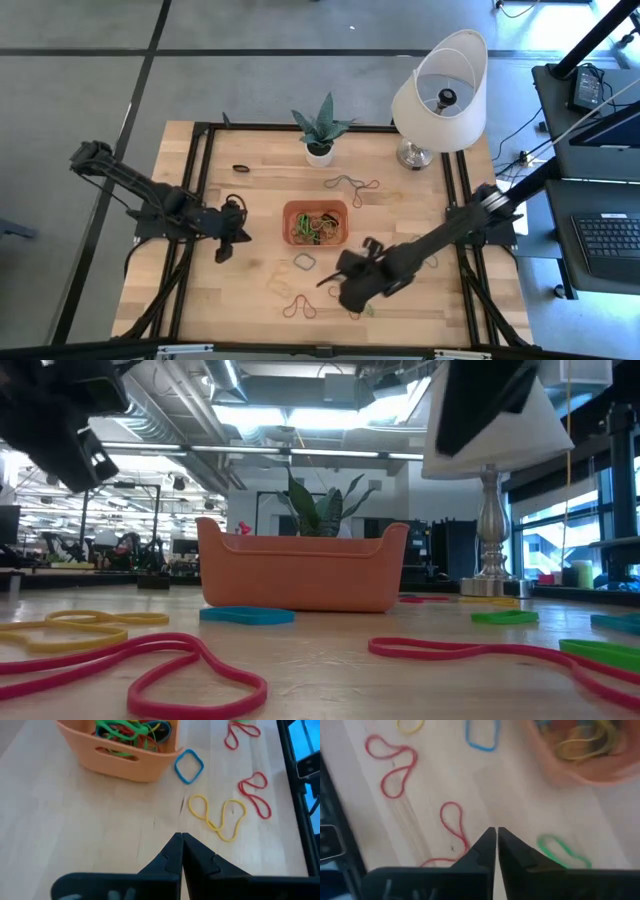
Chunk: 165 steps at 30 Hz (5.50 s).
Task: Pick and place rubber bands into bin
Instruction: Put the red rubber band into the orange bin, then put the black rubber band into the orange bin
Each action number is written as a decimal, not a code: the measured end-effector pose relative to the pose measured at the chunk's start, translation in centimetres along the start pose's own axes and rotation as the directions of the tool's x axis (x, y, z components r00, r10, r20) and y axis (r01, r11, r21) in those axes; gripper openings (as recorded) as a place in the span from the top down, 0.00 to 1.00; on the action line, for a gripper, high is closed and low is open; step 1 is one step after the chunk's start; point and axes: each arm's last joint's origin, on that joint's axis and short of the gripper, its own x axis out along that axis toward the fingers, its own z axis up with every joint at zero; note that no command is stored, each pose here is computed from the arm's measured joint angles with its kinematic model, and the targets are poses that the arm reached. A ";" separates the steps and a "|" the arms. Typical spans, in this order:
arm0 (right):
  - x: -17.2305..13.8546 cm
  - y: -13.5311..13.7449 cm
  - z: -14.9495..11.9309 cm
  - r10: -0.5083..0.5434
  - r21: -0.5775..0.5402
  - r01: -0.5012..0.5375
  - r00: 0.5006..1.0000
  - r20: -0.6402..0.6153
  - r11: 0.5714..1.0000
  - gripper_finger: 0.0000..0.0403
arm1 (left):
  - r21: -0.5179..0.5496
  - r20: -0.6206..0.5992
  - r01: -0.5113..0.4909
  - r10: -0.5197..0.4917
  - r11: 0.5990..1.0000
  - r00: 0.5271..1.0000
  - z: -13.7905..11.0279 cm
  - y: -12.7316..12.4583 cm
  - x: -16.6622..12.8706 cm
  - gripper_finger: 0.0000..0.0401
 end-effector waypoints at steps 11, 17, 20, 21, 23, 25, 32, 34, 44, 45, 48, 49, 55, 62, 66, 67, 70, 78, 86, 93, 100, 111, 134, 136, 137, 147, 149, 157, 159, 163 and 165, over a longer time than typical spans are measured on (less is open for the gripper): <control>6.3 3.0 -1.0 0.058 -0.085 -0.078 0.976 -0.211 0.993 0.75 | 0.051 -0.050 0.012 -0.010 0.999 0.999 -1.3 0.7 0.5 0.99; 7.8 3.1 -1.5 0.041 -0.125 -0.074 0.968 -0.248 0.989 0.64 | 0.036 -0.049 0.017 -0.015 0.999 0.999 -1.3 0.7 0.5 0.99; 8.6 3.1 -1.8 0.022 -0.137 -0.059 0.965 -0.261 0.989 0.62 | 0.032 -0.051 0.018 -0.017 0.999 0.999 -1.3 0.7 0.5 0.99; 8.9 3.2 -1.9 0.019 -0.134 -0.056 0.965 -0.263 0.989 0.62 | 0.031 -0.053 0.022 -0.020 0.999 0.998 -1.3 0.7 0.5 0.99; 9.6 3.2 -2.1 0.011 -0.139 -0.050 0.963 -0.268 0.989 0.62 | 0.030 -0.053 0.022 -0.021 0.999 0.998 -1.3 0.7 0.5 0.99; 10.1 3.3 -2.2 0.004 -0.142 -0.044 0.963 -0.269 0.989 0.65 | 0.030 -0.054 0.022 -0.020 0.999 0.998 -1.3 0.7 0.5 0.99; 10.9 3.3 -2.5 -0.018 -0.146 -0.024 0.962 -0.274 0.989 0.86 | 0.029 -0.054 0.022 -0.020 0.999 0.998 -1.3 0.7 0.5 0.99; 10.9 3.3 -2.5 -0.014 -0.145 -0.027 0.962 -0.273 0.989 0.95 | 0.029 -0.057 0.026 -0.024 0.999 0.998 -1.3 0.6 0.5 0.99; 5.1 2.7 -0.6 0.071 -0.074 -0.087 0.978 -0.195 0.993 0.99 | 0.007 -0.056 0.024 -0.024 1.000 0.998 -1.3 0.6 0.5 0.99; 3.9 2.5 -0.1 0.078 -0.060 -0.088 0.985 -0.155 0.994 0.99 | 0.003 -0.056 0.024 -0.024 1.000 0.998 -1.3 0.6 0.5 0.99; 1.2 1.6 0.8 0.055 -0.049 -0.056 0.998 -0.037 0.997 1.00 | 0.002 -0.056 0.024 -0.024 1.000 0.998 -1.3 0.6 0.5 0.99; 0.2 1.2 1.2 0.051 -0.040 -0.051 0.999 0.008 0.998 1.00 | 0.002 -0.056 0.024 -0.024 1.000 0.998 -1.3 0.6 0.5 0.99; -3.3 -2.0 4.4 0.068 -0.006 -0.067 0.990 0.126 0.998 1.00 | -0.033 -0.054 0.019 -0.021 0.999 0.998 -1.3 0.7 0.5 0.99; -2.4 -5.6 9.5 0.053 -0.048 -0.042 0.963 0.264 0.998 1.00 | -0.035 -0.053 0.019 -0.020 0.999 0.998 -1.3 0.7 0.5 0.99; -1.5 -7.4 11.9 0.045 -0.073 -0.022 0.942 0.333 0.997 1.00 | -0.035 -0.053 0.019 -0.020 0.999 0.998 -1.3 0.7 0.5 0.99; -1.2 -7.7 12.4 0.046 -0.076 -0.021 0.937 0.347 0.997 1.00 | -0.035 -0.053 0.019 -0.020 0.999 0.998 -1.3 0.7 0.5 0.99; 0.2 -8.6 13.0 0.055 -0.110 -0.022 0.950 0.308 0.994 1.00 | -0.039 -0.048 0.022 -0.024 0.999 0.999 -1.2 0.6 0.5 0.99; 6.0 -9.0 12.5 0.008 -0.127 0.010 0.990 0.140 0.992 0.99 | -0.044 -0.046 0.023 -0.025 0.999 0.999 -1.2 0.6 0.5 0.99; 7.3 -9.1 11.9 -0.027 -0.033 0.030 0.997 0.076 0.999 0.90 | -0.043 -0.046 0.023 -0.025 0.999 0.999 -1.2 0.6 0.5 0.99; 6.9 -9.3 11.6 -0.048 -0.009 0.048 0.998 0.040 0.999 0.76 | -0.043 -0.045 0.020 -0.022 0.999 0.999 -1.2 0.6 0.5 0.99; 6.5 -9.4 11.5 -0.049 -0.015 0.049 0.998 0.038 0.999 0.64 | -0.028 -0.042 0.016 -0.017 0.999 0.999 -1.2 0.6 0.5 0.99; 0.4 -10.1 10.7 -0.067 -0.175 0.084 0.992 0.105 0.981 0.58 | -0.115 0.029 -0.041 0.045 0.992 0.999 -0.6 0.6 0.4 0.99; -5.7 -20.9 -9.4 0.329 0.003 -0.378 0.812 0.482 0.926 0.74 | -0.338 -0.266 -0.550 0.483 0.764 0.834 6.9 2.1 -2.7 0.95; -5.5 -21.1 -9.7 0.341 0.002 -0.396 0.793 0.506 0.918 0.74 | -0.361 -0.331 -0.587 0.488 0.725 0.807 6.9 3.3 -3.1 0.91; -5.4 -21.2 -9.8 0.346 0.000 -0.405 0.782 0.519 0.914 0.74 | -0.367 -0.349 -0.595 0.488 0.715 0.800 7.0 3.9 -3.3 0.88; -5.0 -21.5 -9.3 0.317 0.055 -0.417 0.763 0.563 0.907 0.74 | -0.321 -0.470 -0.673 0.504 0.667 0.724 8.0 11.1 -4.3 0.62; -5.0 -21.8 -9.2 0.275 0.081 -0.393 0.763 0.585 0.916 0.74 | -0.323 -0.516 -0.661 0.460 0.677 0.723 8.0 12.9 -4.1 0.60; -5.2 -22.6 -8.2 0.152 0.170 -0.351 0.725 0.671 0.921 0.74 | -0.177 -0.600 -0.595 0.394 0.784 0.696 7.8 19.3 -1.2 0.56; -5.2 -22.8 -8.1 0.143 0.180 -0.352 0.721 0.678 0.919 0.74 | -0.146 -0.621 -0.578 0.380 0.803 0.685 7.7 20.5 -0.3 0.55; -5.3 -23.0 -7.8 0.129 0.229 -0.386 0.709 0.693 0.893 0.74 | -0.042 -0.668 -0.591 0.417 0.806 0.616 7.8 22.7 1.1 0.55; -5.3 -23.1 -7.8 0.123 0.253 -0.400 0.710 0.694 0.881 0.74 | 0.019 -0.686 -0.607 0.453 0.794 0.570 8.0 23.6 1.7 0.55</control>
